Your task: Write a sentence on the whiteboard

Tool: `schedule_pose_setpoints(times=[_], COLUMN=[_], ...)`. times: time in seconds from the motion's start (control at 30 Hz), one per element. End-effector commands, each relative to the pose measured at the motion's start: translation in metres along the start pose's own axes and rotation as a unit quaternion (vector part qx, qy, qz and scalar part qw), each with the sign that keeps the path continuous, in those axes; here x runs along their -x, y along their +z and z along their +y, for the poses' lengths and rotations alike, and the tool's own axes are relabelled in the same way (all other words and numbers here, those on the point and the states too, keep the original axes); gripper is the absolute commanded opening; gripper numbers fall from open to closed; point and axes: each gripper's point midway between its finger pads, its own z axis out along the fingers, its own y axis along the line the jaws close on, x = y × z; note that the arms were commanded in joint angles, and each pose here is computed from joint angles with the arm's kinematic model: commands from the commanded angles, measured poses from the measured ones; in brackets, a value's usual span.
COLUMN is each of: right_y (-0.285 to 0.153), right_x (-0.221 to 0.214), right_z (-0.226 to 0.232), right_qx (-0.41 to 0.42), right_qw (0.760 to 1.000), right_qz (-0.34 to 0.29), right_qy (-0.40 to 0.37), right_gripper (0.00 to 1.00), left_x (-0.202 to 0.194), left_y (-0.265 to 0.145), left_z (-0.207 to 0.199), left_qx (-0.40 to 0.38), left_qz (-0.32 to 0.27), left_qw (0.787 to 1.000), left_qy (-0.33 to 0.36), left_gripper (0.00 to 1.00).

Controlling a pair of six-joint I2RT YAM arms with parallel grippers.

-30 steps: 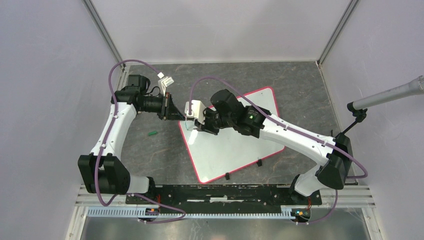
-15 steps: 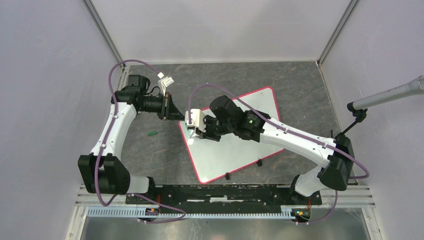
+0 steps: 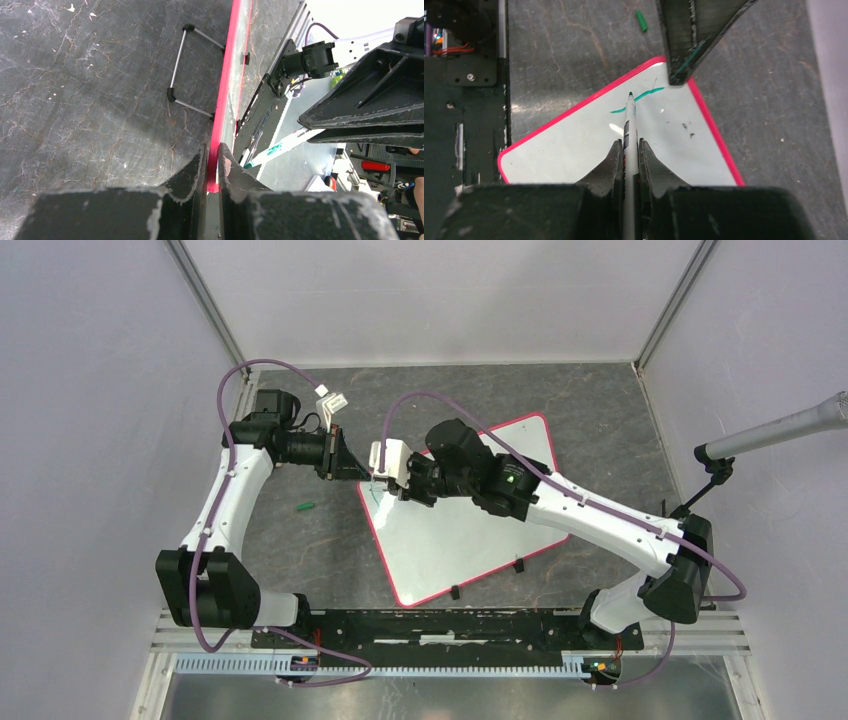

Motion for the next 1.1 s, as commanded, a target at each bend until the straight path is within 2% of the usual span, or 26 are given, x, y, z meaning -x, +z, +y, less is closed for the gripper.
schedule_pose_setpoints(times=[0.0,0.63,1.07], right_y=[-0.008,0.009,-0.006], right_x=[0.032,0.013,-0.004], right_z=[-0.023,-0.024,-0.041], right_qx=[-0.049,-0.045,-0.085], right_qw=[0.998,0.999,0.996], right_qz=[-0.040,-0.001,0.022], right_qy=[-0.001,0.004,0.017], right_gripper=[0.00,0.00,0.00], left_x=[0.006,0.005,0.005], left_y=[-0.002,-0.002,-0.002], left_z=[-0.010,-0.010,-0.008], left_qx=[-0.022,-0.022,-0.020], left_qz=[-0.014,-0.015,-0.013], left_qw=[0.999,0.999,0.999], left_qy=[0.036,0.038,0.035], left_gripper=[0.02,0.02,0.02])
